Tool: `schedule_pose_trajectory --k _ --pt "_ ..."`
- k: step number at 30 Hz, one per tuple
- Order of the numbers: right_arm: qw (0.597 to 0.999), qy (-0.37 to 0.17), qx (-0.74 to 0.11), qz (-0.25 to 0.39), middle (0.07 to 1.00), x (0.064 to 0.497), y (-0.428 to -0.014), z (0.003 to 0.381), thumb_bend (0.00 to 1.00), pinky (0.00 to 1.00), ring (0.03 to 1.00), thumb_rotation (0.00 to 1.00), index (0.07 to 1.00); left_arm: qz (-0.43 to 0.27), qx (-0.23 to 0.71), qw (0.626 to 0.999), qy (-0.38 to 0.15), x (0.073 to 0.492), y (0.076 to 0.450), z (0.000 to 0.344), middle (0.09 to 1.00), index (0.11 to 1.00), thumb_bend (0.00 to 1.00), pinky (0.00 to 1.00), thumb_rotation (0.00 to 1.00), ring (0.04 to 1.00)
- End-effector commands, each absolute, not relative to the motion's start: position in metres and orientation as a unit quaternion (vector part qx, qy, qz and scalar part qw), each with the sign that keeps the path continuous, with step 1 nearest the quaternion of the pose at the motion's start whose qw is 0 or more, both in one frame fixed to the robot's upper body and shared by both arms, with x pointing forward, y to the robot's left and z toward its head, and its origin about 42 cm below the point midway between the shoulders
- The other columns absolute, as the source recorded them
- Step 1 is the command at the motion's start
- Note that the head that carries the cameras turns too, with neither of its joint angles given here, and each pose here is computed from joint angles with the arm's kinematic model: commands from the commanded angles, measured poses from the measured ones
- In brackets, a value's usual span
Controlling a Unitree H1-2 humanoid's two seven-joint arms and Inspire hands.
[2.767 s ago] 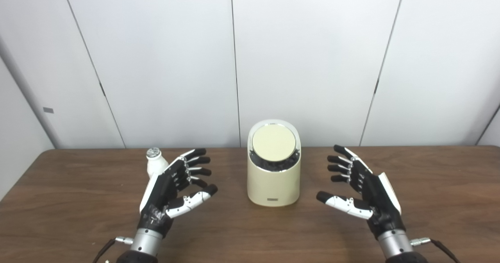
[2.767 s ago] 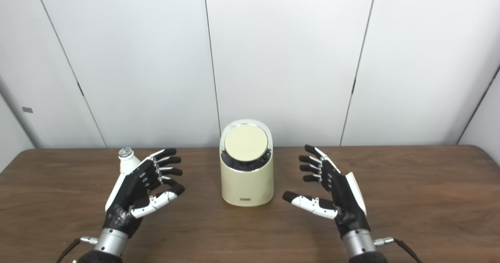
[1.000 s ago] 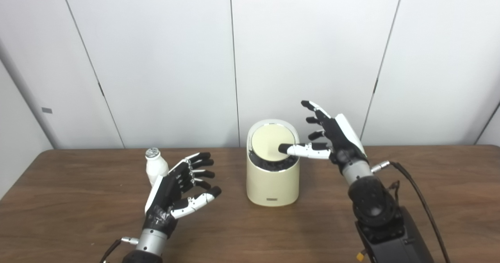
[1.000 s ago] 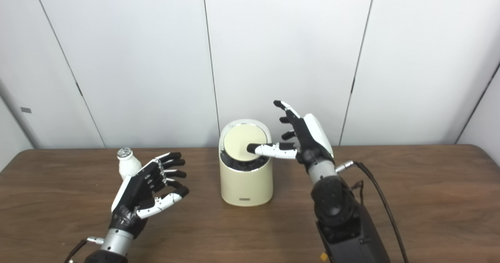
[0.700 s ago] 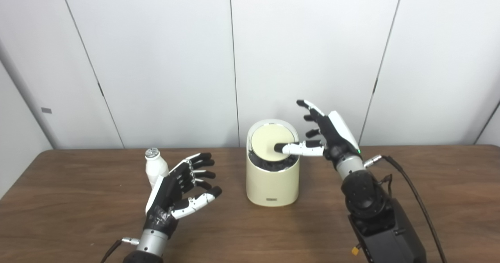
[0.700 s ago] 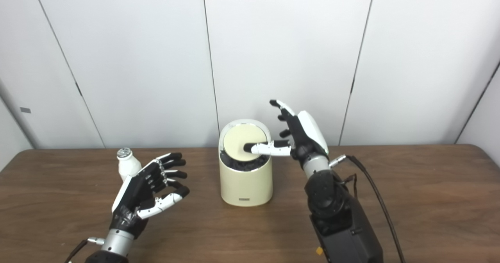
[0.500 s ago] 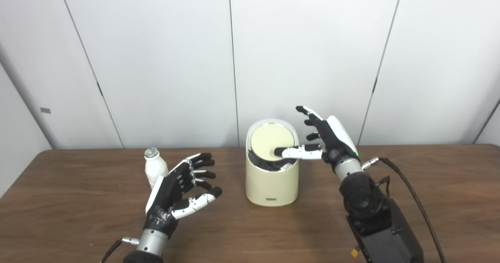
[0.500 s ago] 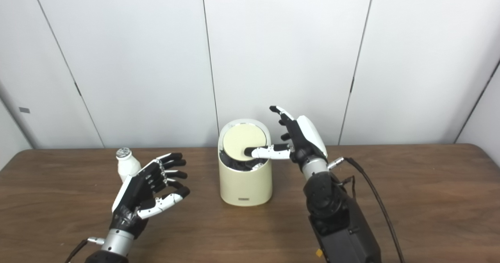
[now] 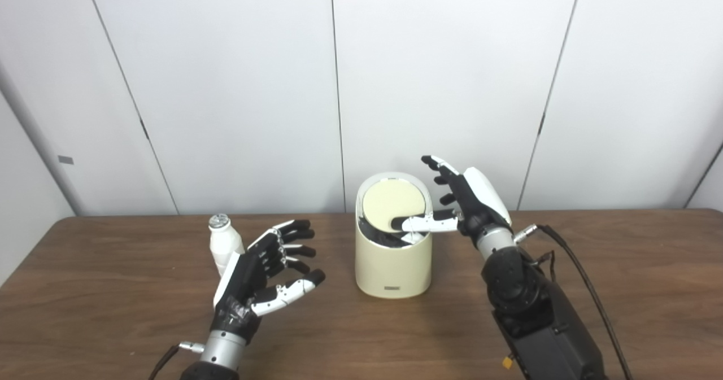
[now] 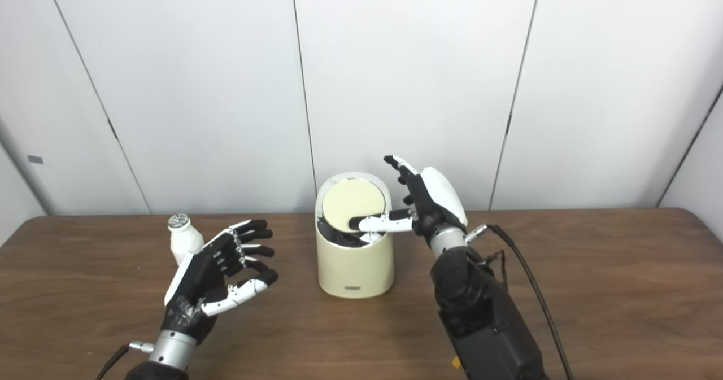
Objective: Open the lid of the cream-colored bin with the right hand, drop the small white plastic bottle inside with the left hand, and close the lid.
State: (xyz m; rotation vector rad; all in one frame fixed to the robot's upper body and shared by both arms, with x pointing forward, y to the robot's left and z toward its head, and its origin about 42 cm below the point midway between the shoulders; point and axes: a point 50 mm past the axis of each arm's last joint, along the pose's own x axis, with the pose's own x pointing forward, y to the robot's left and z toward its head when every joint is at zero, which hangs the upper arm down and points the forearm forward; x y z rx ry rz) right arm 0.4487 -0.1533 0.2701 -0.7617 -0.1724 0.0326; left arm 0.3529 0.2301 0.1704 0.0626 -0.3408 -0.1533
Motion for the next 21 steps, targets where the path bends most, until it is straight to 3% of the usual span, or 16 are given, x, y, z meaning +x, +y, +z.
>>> schedule_pose_trajectory --k 1,12,21 --pt "0.914 -0.141 -0.381 -0.001 0.909 0.455 -0.147 0.305 0.95 0.70 0.863 0.35 0.889 -0.078 0.036 0.975 -0.205 0.358 0.226 0.190 0.750 0.769 0.70 0.53 0.09 0.645" --pt "0.899 -0.125 -0.420 -0.008 0.916 0.464 -0.144 0.313 0.90 0.72 0.877 0.32 0.882 -0.084 0.034 0.974 -0.208 0.357 0.221 0.191 0.748 0.777 0.69 0.52 0.08 0.641" --pt "0.873 -0.118 -0.473 0.005 0.924 0.463 -0.145 0.322 0.91 0.64 0.862 0.22 0.883 -0.084 0.033 0.974 -0.206 0.356 0.220 0.195 0.750 0.778 0.70 0.52 0.09 0.644"
